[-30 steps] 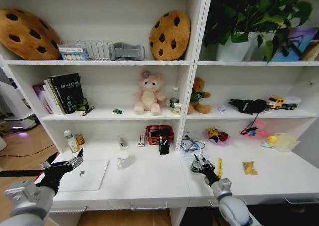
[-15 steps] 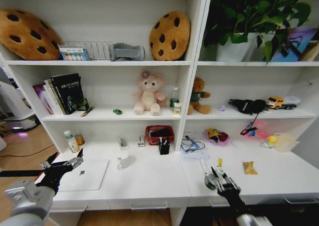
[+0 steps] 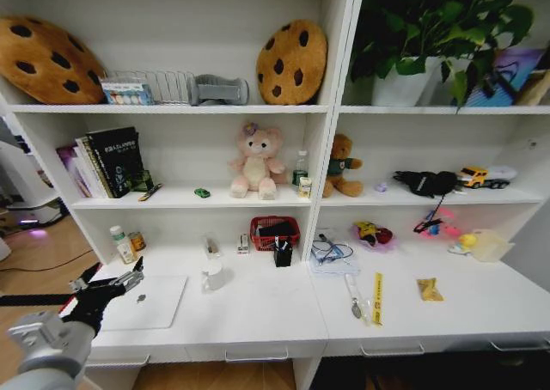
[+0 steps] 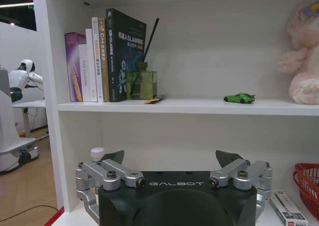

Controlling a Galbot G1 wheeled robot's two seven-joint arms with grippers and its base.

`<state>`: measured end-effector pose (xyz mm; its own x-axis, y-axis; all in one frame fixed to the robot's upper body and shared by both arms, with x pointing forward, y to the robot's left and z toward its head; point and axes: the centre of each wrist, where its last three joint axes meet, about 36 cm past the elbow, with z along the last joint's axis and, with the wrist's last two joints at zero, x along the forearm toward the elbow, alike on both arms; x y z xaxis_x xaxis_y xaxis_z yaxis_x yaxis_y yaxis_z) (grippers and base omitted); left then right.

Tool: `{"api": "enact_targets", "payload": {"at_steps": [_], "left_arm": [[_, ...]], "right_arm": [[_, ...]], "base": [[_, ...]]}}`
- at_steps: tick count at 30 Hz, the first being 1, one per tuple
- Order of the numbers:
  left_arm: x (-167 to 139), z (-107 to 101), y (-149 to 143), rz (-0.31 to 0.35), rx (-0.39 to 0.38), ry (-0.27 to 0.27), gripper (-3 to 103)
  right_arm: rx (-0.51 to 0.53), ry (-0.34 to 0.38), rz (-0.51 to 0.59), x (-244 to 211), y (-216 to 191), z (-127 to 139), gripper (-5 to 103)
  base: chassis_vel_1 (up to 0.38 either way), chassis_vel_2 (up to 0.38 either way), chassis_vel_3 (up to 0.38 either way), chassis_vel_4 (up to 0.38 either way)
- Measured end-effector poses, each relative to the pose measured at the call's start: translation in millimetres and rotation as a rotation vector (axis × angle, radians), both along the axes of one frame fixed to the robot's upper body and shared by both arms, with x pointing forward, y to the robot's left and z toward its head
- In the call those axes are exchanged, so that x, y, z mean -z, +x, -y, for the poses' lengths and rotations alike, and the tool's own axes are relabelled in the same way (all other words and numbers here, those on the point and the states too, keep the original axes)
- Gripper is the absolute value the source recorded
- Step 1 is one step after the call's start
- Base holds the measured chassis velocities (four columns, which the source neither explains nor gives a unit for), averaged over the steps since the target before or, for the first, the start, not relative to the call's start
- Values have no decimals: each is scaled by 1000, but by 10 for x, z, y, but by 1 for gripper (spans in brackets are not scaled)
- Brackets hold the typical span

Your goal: Organize the objects on the table.

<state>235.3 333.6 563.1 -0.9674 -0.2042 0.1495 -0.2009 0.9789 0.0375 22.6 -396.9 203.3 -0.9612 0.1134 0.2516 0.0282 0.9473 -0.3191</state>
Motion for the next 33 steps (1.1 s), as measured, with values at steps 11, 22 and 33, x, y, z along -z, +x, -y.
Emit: {"api": "enact_targets", "payload": {"at_steps": [11, 22, 33], "left_arm": [[0, 0, 0, 0, 0, 0, 100], [0, 0, 0, 0, 0, 0, 100], [0, 0, 0, 0, 0, 0, 100]], "right_arm": [[-21, -21, -83, 927, 462, 301, 26], [-28, 28, -117, 1371, 1009, 122, 26], [-18, 36, -155, 1614, 1484, 38, 26]], "base": [[0, 0, 0, 0], [0, 0, 0, 0], [0, 0, 0, 0]]}}
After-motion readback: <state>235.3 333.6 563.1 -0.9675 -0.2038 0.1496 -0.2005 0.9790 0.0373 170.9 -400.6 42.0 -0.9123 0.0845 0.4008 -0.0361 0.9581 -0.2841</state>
